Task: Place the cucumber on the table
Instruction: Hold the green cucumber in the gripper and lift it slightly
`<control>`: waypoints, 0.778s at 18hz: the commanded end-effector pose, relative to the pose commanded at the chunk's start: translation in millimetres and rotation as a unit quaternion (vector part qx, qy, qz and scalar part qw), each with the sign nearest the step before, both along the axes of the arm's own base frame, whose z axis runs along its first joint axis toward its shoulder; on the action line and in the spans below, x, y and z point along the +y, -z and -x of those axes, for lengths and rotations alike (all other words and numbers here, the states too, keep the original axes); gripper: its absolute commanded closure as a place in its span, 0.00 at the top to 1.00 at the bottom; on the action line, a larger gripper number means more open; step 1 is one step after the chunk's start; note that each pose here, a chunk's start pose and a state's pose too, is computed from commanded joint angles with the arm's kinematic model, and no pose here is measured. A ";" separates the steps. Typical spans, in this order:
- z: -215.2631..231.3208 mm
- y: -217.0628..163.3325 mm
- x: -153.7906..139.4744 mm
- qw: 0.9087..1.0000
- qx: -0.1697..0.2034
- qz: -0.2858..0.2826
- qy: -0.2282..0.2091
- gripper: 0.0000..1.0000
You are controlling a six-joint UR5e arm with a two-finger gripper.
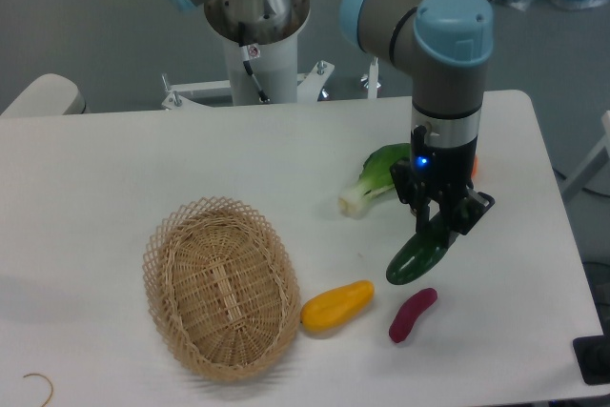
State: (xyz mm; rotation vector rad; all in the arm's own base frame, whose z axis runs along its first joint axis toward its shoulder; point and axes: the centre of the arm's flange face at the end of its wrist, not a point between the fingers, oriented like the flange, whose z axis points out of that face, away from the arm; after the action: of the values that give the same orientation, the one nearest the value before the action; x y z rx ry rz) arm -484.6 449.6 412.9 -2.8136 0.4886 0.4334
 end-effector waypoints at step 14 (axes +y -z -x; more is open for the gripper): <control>8.4 12.8 5.9 0.999 0.009 0.034 -0.006 0.40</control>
State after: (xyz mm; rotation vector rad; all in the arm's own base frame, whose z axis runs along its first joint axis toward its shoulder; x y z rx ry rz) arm -493.1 455.5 400.1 -2.8821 0.4998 0.4522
